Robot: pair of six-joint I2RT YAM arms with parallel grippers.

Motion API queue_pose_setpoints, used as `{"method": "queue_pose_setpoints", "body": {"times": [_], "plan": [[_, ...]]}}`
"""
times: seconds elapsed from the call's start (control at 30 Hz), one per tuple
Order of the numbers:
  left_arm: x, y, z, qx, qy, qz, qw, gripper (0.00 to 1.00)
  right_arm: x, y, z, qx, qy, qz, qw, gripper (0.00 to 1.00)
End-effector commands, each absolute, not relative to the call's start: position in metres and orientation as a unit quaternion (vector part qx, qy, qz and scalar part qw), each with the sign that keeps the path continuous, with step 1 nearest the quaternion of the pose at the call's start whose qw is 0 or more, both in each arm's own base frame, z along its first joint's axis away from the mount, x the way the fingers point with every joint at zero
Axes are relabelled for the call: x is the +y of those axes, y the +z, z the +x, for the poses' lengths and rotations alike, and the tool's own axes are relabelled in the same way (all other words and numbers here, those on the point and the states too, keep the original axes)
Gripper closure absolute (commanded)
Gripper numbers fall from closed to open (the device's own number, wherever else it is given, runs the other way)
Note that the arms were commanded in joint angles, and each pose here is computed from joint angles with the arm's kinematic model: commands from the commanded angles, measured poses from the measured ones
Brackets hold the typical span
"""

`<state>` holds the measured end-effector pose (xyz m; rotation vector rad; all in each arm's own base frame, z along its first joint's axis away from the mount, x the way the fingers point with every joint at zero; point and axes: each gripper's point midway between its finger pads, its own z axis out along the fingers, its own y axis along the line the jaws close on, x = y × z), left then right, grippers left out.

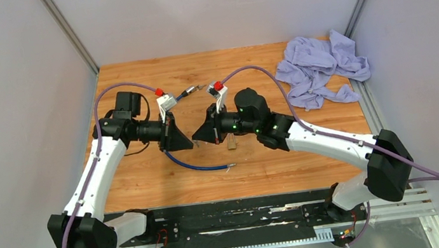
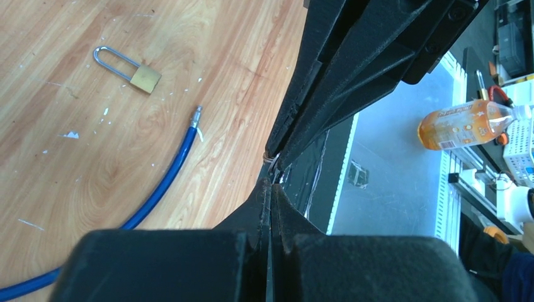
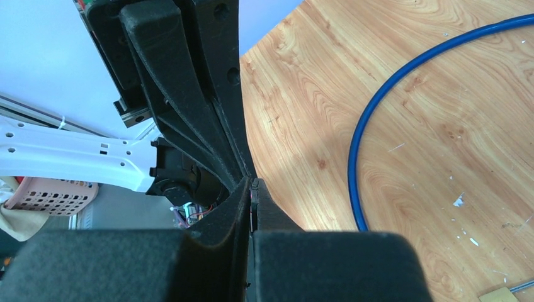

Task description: Unlock with the key

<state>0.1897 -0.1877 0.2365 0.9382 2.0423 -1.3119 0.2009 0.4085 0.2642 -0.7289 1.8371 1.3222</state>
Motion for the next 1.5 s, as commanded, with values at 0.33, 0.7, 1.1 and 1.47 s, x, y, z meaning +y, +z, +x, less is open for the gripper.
{"method": "queue_pose_setpoints", "body": {"times": [0.33, 0.7, 1.1, 1.47], "plan": [[-0.186, 0.246, 0.18, 0.732, -0.475, 0.391, 0.292, 0.69, 0.405, 0.288, 0.197, 0.688, 0.566, -0.245, 0.383, 1.0], [-0.199, 0.27, 0.157, 0.67, -0.566, 0.391, 0.281, 0.47, 0.411, 0.312, 0.199, 0.647, 0.626, -0.191, 0.391, 0.99], [-0.197, 0.272, 0.161, 0.674, -0.562, 0.386, 0.284, 0.85, 0.404, 0.299, 0.2, 0.66, 0.6, -0.194, 0.408, 0.99], [-0.192, 0.263, 0.17, 0.697, -0.529, 0.386, 0.293, 1.0, 0.4, 0.294, 0.198, 0.67, 0.58, -0.207, 0.415, 0.99]]}}
